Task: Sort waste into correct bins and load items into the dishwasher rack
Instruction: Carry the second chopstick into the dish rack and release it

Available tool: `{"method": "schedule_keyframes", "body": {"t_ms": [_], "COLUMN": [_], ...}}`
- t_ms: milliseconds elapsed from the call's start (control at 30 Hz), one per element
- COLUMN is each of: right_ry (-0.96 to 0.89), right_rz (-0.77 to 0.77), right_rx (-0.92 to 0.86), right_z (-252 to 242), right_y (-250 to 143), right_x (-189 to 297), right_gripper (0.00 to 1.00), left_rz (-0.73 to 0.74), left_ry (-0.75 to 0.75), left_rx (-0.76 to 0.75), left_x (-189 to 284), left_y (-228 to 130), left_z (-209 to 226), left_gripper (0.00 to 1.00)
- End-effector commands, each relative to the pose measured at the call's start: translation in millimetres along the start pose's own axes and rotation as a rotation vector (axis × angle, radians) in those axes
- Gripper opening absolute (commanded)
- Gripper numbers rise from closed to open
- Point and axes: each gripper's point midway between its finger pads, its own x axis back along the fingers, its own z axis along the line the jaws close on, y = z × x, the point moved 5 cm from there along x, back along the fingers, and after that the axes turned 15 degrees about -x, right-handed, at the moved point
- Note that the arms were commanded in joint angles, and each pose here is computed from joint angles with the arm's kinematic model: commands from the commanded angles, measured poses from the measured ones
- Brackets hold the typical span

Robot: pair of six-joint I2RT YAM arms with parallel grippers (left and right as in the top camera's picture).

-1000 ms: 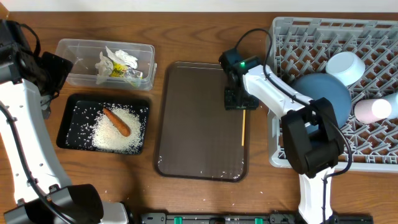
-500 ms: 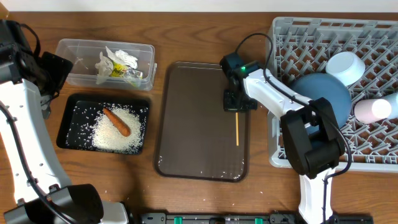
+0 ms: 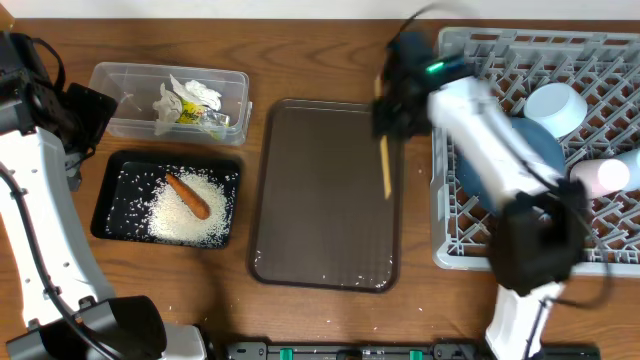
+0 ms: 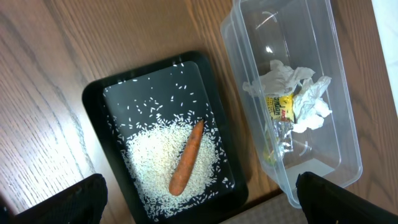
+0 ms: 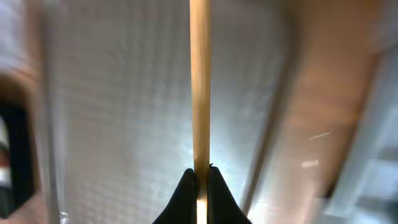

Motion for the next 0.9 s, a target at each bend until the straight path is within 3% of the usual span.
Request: {"method": "schedule_keyframes", "body": {"t_ms": [0,167,333,533,667,767,867], "right_ry": [0.062,0.017,-0.022,-0.024,-0.026,-0.029,-0.029], "right_rz": [-0.189,-0.239,-0.171,-0.138,-0.123,-0.113,-0.106], "right_rx": [0.089,-0.006,-0.078,-0.071,-0.07,-0.074,-0.106], "right_z": [-17.1,-73.8,-110.8,-120.1,-122.8,-124.0,-124.4], "right_y": [30.3,48.7,45.3,38.5,33.7,31.4,29.8], "right_x": [81.8,108.9,89.7,56.1,42.8,40.9,41.2], "right_gripper": [0.01,0.01,0.01,0.02,0.18,0.61,0.66], "left_rz": [-0.001,-0.001,-0.001,-0.001,-0.001,-0.001,-0.001], "left_ry": [0.011,0.011,0.011,0.011,0.011,0.011,0.011], "left_rx": [0.012,0.012,0.012,0.012,0.012,0.012,0.012], "left_x": [-0.8,-0.8,-0.8,-0.8,-0.8,-0.8,-0.8], "left_y": [1.1,1.1,1.1,1.1,1.1,1.1,1.1], "left_z": [1.9,1.9,1.9,1.9,1.9,1.9,1.9], "left_gripper": [0.99,0.99,0.99,0.99,0.99,0.99,0.99]}}
